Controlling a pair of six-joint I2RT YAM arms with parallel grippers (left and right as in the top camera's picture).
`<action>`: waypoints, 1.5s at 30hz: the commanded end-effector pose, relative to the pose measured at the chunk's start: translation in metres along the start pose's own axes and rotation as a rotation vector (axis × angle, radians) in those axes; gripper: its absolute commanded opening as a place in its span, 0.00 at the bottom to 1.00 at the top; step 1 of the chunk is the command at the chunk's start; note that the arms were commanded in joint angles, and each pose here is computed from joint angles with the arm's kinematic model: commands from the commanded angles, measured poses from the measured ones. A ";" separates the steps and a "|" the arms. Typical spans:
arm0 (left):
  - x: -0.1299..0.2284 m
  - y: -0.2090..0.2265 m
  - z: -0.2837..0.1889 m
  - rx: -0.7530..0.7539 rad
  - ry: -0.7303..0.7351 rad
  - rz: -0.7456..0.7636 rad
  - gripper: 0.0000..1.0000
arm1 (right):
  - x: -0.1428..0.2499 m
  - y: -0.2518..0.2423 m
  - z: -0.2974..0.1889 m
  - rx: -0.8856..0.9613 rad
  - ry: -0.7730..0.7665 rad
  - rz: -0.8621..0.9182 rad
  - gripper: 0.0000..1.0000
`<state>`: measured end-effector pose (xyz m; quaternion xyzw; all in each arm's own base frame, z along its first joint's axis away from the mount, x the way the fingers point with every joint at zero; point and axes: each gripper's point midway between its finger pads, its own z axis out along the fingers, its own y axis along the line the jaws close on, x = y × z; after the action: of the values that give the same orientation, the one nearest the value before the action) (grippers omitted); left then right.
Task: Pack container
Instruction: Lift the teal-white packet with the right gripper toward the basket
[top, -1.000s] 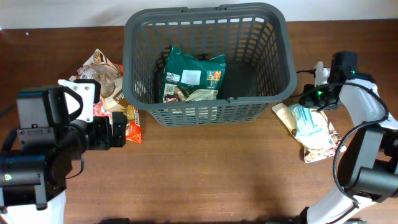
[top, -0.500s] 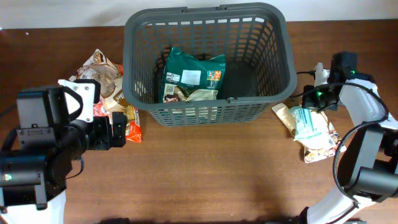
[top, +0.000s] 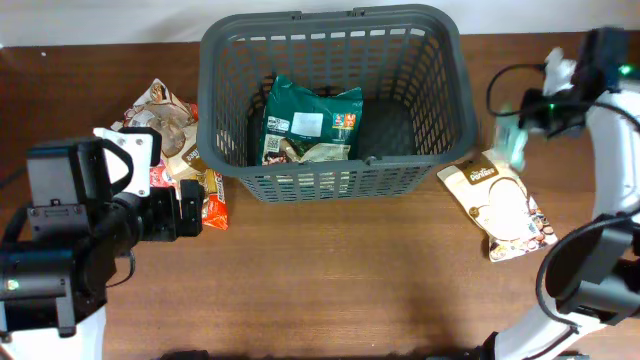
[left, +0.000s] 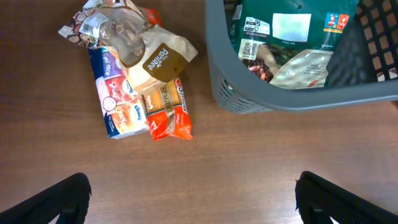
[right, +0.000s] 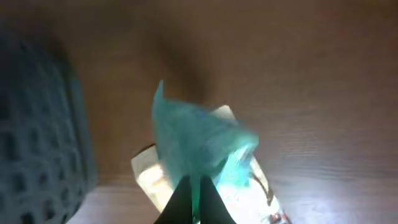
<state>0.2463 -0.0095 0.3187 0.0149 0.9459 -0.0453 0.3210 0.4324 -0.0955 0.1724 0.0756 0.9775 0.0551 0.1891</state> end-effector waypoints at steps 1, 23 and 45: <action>0.000 -0.001 0.000 0.013 -0.003 0.011 0.99 | -0.010 0.008 -0.019 -0.021 -0.034 -0.003 0.03; 0.000 -0.001 0.000 0.013 -0.003 0.010 0.99 | -0.005 -0.004 0.002 0.026 0.015 0.467 0.99; 0.000 -0.001 0.000 0.013 -0.003 0.011 0.99 | -0.020 0.009 0.103 -0.040 0.085 1.169 0.99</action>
<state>0.2464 -0.0095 0.3188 0.0149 0.9458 -0.0453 0.3212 0.4817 -0.0852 0.0894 0.5545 0.8127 0.1508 0.0965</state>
